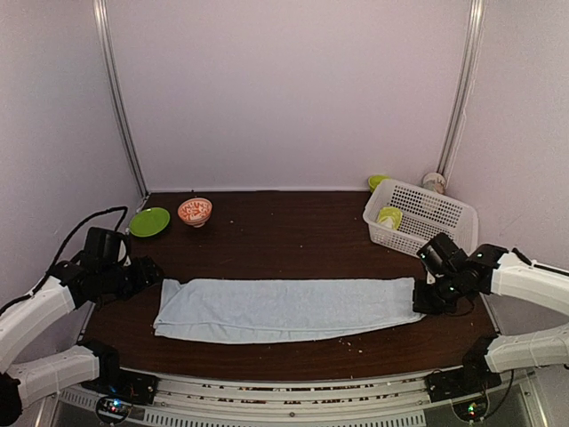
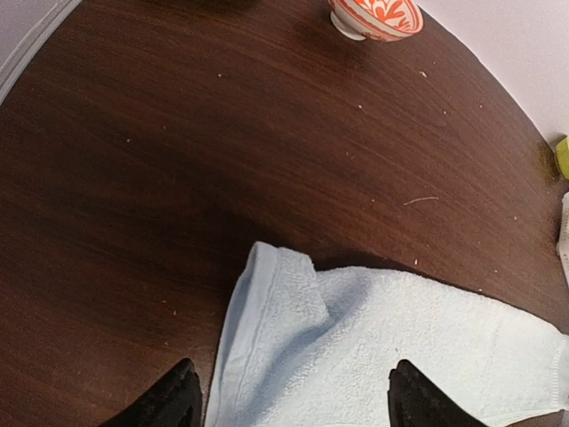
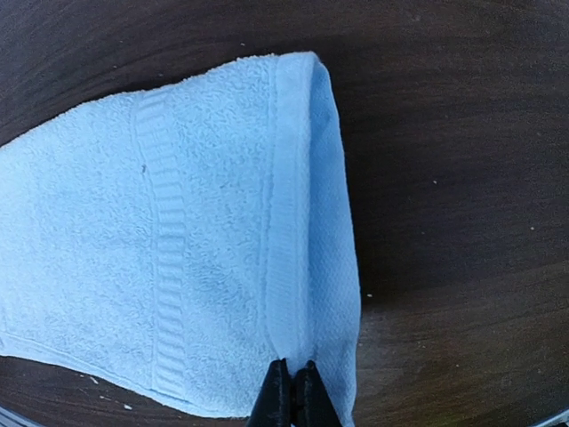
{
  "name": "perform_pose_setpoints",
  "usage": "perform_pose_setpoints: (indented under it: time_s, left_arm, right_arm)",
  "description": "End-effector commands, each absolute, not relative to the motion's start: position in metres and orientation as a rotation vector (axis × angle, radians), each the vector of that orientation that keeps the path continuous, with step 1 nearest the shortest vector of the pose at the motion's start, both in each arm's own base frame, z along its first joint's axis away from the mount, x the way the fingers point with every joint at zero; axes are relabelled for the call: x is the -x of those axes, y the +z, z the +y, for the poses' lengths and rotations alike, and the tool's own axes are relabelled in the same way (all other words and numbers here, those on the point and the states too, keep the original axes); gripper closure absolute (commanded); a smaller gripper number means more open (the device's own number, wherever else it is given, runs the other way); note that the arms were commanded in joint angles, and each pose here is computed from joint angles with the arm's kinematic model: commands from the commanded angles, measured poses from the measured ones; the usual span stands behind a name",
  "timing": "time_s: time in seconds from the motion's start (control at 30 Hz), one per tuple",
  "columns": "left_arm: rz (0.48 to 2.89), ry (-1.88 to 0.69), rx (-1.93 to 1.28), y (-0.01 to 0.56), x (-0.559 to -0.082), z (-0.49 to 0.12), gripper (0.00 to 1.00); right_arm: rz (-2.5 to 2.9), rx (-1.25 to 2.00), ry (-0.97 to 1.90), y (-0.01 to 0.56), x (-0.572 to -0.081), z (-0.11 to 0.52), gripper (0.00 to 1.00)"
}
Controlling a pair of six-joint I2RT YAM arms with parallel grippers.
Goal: Roll the towels
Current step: Smooth out the towel at the center of the board.
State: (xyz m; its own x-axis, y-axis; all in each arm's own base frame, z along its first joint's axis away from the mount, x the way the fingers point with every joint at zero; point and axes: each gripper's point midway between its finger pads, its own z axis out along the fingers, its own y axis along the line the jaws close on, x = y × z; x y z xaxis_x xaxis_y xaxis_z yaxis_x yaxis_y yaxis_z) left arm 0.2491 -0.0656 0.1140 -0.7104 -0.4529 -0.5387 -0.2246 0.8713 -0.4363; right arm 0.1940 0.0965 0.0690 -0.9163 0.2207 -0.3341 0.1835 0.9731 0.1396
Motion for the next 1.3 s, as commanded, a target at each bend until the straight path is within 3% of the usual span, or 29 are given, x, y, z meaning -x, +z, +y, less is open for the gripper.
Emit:
perform_pose_setpoints:
  time_s: [0.0,0.17,0.3,0.37,0.6,0.87,1.03,1.27]
  left_arm:
    - [2.340,-0.471,0.465,0.118,-0.256,-0.068,0.27]
    - [2.348,-0.482,0.459,0.114,-0.259,-0.071,0.27]
    - [2.380,-0.489,0.445,0.108,-0.261,-0.075,0.26]
    - [2.403,-0.489,0.432,0.105,-0.261,-0.076,0.26]
    - [2.474,-0.582,0.422,0.088,-0.252,-0.091,0.29]
    - [2.514,-0.582,0.378,0.081,-0.235,-0.107,0.32]
    - [2.537,-0.537,0.315,0.085,-0.230,-0.114,0.35]
    - [2.531,-0.456,0.308,0.085,-0.234,-0.108,0.35]
  right_arm:
    - [2.786,-0.413,-0.031,0.061,-0.179,0.065,1.00]
    - [2.718,-0.581,-0.051,0.062,-0.174,0.045,1.00]
    - [2.697,-0.589,-0.046,0.070,-0.180,0.044,0.70]
    - [2.678,-0.548,-0.004,0.083,-0.189,0.051,0.63]
    - [2.622,-0.055,0.428,0.117,-0.218,0.164,0.63]
    - [2.646,0.415,0.402,0.096,-0.220,0.293,0.66]
    - [2.716,0.380,0.283,0.063,-0.231,0.298,0.68]
    - [2.861,0.271,0.096,0.008,-0.215,0.238,0.71]
